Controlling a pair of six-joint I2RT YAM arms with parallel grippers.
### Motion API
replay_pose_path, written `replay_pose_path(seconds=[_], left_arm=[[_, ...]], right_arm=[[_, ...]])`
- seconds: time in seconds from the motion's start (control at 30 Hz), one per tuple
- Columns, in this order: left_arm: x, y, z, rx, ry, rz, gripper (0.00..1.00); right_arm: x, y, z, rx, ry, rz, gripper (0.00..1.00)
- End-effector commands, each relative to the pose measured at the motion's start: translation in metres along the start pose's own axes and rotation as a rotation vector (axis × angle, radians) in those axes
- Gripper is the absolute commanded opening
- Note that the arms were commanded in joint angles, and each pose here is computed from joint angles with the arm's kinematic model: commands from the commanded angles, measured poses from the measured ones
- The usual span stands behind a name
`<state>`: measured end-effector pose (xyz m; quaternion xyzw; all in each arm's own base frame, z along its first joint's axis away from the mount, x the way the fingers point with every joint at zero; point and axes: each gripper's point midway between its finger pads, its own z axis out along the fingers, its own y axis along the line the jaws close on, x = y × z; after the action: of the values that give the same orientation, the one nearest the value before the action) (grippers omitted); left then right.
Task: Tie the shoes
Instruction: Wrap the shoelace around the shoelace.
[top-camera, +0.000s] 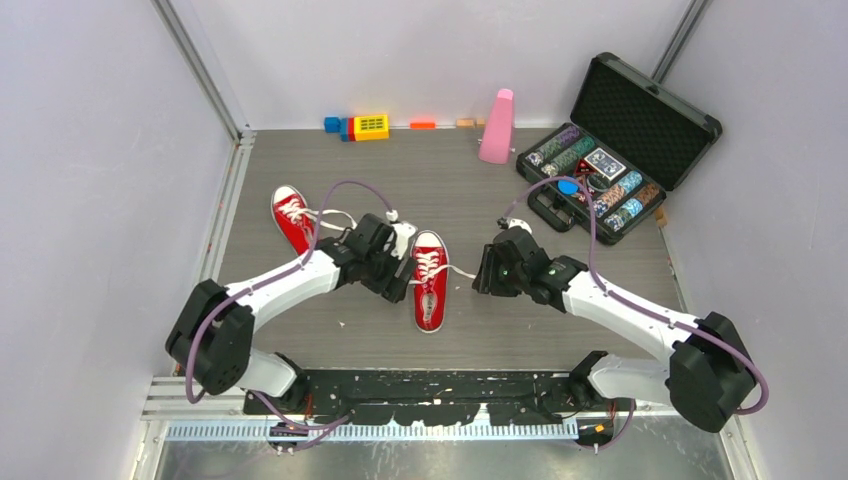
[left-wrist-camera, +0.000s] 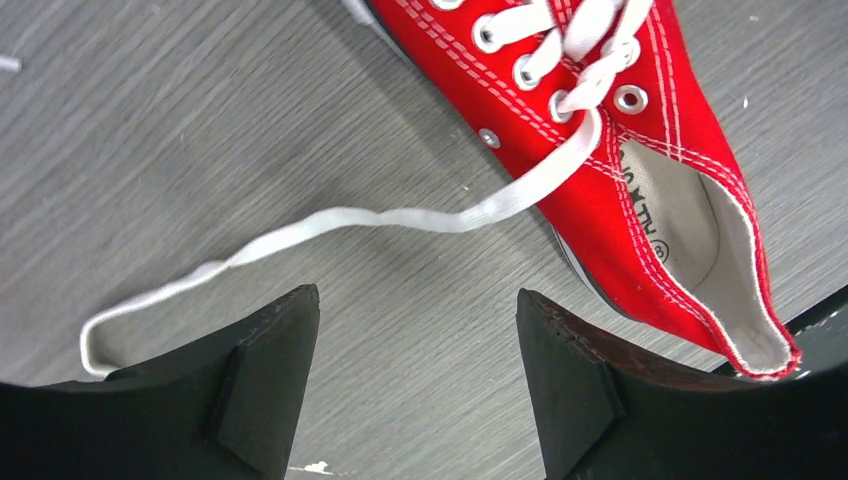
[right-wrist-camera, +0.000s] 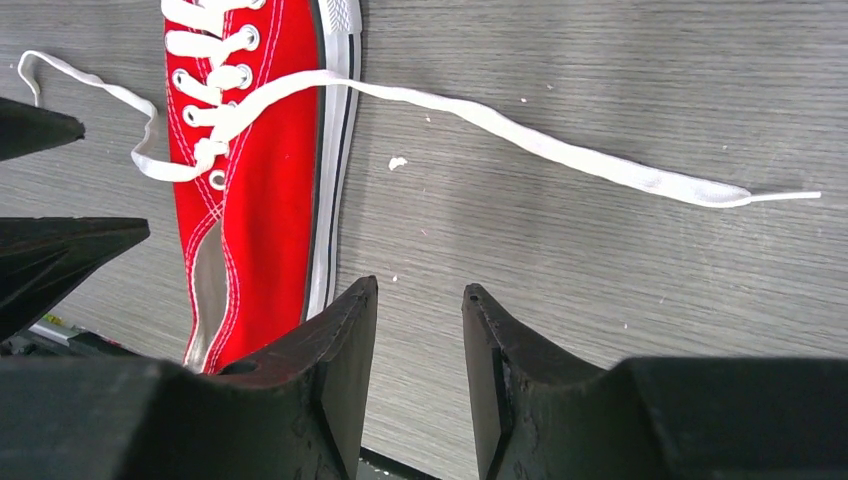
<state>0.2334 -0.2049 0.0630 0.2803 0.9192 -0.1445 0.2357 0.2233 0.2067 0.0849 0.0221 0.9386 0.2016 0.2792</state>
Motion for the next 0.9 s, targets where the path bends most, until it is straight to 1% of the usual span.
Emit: replay_pose_path(seconds=[0.0, 0.07, 0.17, 0.37, 0.5, 0.7, 0.77, 0.87], left_arm=[[-0.019, -0.001, 0.003, 0.041, -0.025, 0.172, 0.74], [-0.019, 0.004, 0.010, 0.022, 0.007, 0.193, 0.74], [-0.021, 0.007, 0.019, 0.011, 0.038, 0.196, 0.70], [-0.026, 0.012, 0.033, -0.006, 0.020, 0.212, 0.67], [-0.027, 0.014, 0.041, -0.013, 0.013, 0.217, 0.60], [-0.025, 0.012, 0.045, 0.003, 0.038, 0.218, 0.59], [-0.022, 0.012, 0.046, 0.006, 0.059, 0.213, 0.47], [-0.018, 0.011, 0.049, 0.011, 0.082, 0.204, 0.17]], right_arm=[[-0.003, 0.005, -0.010, -0.031, -0.017, -0.022, 0.43], [-0.002, 0.005, -0.010, -0.030, -0.013, -0.023, 0.43], [0.001, 0.006, -0.007, -0.041, 0.003, -0.022, 0.43], [0.000, 0.010, -0.006, -0.060, -0.004, -0.012, 0.43], [0.000, 0.010, -0.006, -0.065, -0.010, -0.011, 0.43], [0.000, 0.011, -0.004, -0.067, -0.009, -0.015, 0.41], [-0.001, 0.011, -0.004, -0.067, -0.009, -0.017, 0.40], [-0.002, 0.012, -0.005, -0.069, -0.012, -0.017, 0.36]])
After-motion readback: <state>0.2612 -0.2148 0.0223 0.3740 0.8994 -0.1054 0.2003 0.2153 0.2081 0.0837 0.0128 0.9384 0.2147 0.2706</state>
